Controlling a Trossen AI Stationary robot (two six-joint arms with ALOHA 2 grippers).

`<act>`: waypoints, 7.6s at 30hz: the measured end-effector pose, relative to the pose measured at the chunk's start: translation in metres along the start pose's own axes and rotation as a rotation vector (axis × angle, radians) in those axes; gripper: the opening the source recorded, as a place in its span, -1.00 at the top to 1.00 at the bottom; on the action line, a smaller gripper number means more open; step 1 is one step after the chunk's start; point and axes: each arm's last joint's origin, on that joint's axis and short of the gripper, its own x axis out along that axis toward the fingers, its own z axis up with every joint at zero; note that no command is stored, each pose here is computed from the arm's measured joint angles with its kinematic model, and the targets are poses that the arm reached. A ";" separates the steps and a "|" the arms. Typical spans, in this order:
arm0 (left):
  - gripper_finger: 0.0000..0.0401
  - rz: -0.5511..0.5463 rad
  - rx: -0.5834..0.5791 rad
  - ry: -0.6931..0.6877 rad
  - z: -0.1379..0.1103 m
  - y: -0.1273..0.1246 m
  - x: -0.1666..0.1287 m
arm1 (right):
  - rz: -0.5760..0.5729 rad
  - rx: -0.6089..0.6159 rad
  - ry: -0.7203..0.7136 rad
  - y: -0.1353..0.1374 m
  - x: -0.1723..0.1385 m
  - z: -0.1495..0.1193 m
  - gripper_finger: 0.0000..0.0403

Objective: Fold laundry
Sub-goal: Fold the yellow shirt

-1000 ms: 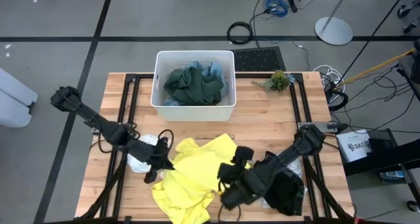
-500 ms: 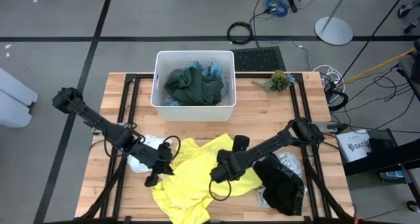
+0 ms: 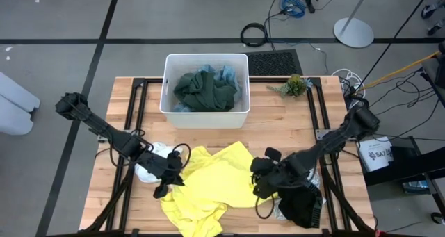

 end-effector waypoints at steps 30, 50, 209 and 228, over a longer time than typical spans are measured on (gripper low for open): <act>0.94 0.004 0.005 -0.004 0.000 0.001 0.000 | -0.010 0.314 0.258 -0.049 0.088 -0.028 0.32; 0.93 -0.028 0.070 -0.033 0.004 -0.002 -0.001 | -0.135 0.065 0.042 -0.032 0.040 0.037 1.00; 0.29 0.231 0.121 -0.208 0.080 -0.034 -0.136 | -0.137 0.063 0.251 -0.014 0.093 0.029 -0.50; 0.29 0.227 0.289 -0.361 0.094 -0.055 -0.124 | -0.203 0.116 0.330 -0.029 0.109 -0.011 0.41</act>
